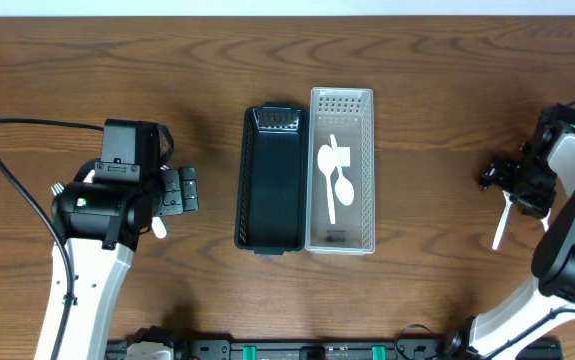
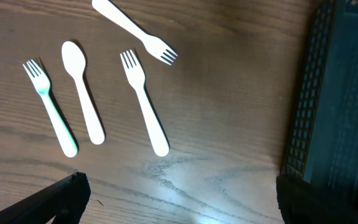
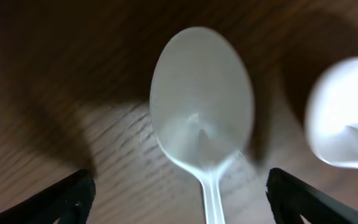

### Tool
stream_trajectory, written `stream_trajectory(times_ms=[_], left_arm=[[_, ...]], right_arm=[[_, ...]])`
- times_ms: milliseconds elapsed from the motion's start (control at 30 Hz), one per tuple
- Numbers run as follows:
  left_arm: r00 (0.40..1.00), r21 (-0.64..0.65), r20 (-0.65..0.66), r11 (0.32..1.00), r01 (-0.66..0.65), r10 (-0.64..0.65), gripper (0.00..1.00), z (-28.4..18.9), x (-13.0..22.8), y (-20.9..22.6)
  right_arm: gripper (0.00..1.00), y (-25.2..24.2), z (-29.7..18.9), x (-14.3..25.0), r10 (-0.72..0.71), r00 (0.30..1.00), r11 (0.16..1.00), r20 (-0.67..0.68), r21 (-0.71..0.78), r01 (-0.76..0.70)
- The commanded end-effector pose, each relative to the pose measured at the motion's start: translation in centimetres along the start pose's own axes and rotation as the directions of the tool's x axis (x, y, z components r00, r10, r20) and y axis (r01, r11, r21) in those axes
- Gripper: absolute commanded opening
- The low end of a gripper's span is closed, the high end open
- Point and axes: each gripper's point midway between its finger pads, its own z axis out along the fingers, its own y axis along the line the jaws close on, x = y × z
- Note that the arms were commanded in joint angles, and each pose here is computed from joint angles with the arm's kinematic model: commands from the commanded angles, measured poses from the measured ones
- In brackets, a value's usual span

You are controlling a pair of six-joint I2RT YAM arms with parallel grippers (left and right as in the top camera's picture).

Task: Pack container
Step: 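Grasp a third white spoon with the right gripper, then lower the third spoon into the clear basket and open the gripper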

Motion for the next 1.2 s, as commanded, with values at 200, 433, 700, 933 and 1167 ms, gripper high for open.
stream_trajectory(times_ms=[200, 433, 700, 933, 1167], left_arm=[[1.0, 0.002, 0.01, 1.0, -0.003, 0.003, 0.98, -0.3, -0.4, 0.1], [1.0, 0.002, 0.01, 1.0, -0.003, 0.003, 0.98, -0.3, -0.4, 0.1], [1.0, 0.002, 0.01, 1.0, -0.003, 0.003, 0.98, -0.3, -0.4, 0.1], [1.0, 0.002, 0.01, 1.0, -0.003, 0.003, 0.98, -0.3, -0.4, 0.1], [1.0, 0.002, 0.01, 1.0, -0.003, 0.003, 0.98, -0.3, -0.4, 0.1]], right_arm=[[0.5, 0.7, 2.8, 1.3, -0.012, 0.996, 0.999, -0.088, -0.041, 0.008], [0.09, 1.5, 2.6, 1.4, -0.005, 0.996, 0.997, -0.093, -0.08, -0.003], [0.01, 6.6, -4.0, -0.5, -0.063, 0.998, 0.961, 0.018, -0.269, 0.066], [0.01, 15.6, -18.3, 0.7, -0.215, 0.916, 0.858, 0.339, -0.383, 0.343], [0.02, 24.4, -23.8, 7.5, -0.332, 0.822, 0.737, 0.462, -0.418, 0.532]])
